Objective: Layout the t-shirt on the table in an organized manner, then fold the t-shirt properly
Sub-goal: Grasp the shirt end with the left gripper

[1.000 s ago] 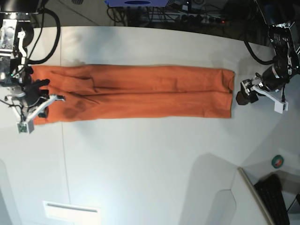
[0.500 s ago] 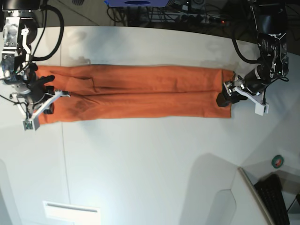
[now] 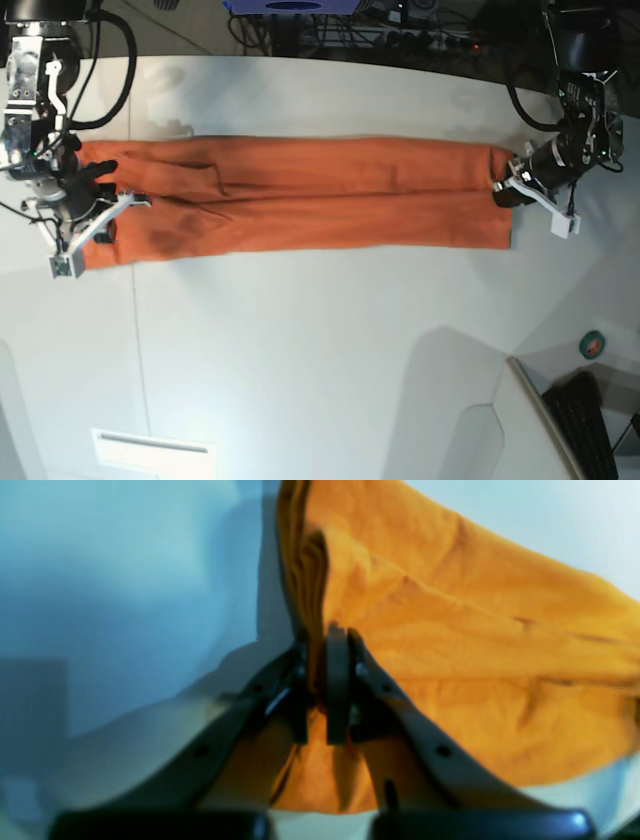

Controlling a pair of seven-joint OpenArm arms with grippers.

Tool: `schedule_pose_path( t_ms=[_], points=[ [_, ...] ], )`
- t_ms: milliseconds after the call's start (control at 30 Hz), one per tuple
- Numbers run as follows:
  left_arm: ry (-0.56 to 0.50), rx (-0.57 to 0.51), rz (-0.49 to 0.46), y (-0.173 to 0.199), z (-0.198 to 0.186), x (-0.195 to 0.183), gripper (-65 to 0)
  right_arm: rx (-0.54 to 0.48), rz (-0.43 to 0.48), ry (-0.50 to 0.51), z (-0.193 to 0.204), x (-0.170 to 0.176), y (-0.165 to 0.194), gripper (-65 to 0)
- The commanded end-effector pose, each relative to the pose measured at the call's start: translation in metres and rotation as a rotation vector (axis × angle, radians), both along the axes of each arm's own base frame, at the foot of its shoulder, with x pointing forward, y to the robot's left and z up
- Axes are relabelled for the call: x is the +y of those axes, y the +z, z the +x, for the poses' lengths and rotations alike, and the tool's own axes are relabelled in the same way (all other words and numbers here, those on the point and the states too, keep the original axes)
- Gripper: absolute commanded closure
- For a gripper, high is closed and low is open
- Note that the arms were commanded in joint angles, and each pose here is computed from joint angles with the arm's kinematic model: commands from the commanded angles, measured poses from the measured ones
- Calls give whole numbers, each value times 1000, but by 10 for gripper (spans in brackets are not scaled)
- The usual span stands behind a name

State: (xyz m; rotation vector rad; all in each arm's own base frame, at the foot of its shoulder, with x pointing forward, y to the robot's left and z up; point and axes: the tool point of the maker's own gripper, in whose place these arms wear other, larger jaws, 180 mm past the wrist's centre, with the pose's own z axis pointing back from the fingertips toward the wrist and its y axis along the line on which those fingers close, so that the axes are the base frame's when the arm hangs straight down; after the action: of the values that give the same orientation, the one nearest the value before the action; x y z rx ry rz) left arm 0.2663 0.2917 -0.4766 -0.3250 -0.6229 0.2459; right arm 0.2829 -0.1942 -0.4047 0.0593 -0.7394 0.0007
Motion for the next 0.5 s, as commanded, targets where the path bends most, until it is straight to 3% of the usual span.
schedule_pose_path(
  t_ms=[0,167,267,367,467],
  points=[
    [-6,-75,28,24,20,14,0,-48,-6,3,9,-2,12,0],
    [-88,-174,140,70,26,11,0,-49,-8,-3,9,-5,12,0],
    [-73,-183,196,85,15,0,0,-49,-8,-3,9,-5,12,0],
    [-183,-166,256,82,7,-33,0,-52,-7,1,10,-3,13,0],
    [-221,-143,283,71,3,-62,0,-55,-2,3,11,-1,14,0]
  ],
)
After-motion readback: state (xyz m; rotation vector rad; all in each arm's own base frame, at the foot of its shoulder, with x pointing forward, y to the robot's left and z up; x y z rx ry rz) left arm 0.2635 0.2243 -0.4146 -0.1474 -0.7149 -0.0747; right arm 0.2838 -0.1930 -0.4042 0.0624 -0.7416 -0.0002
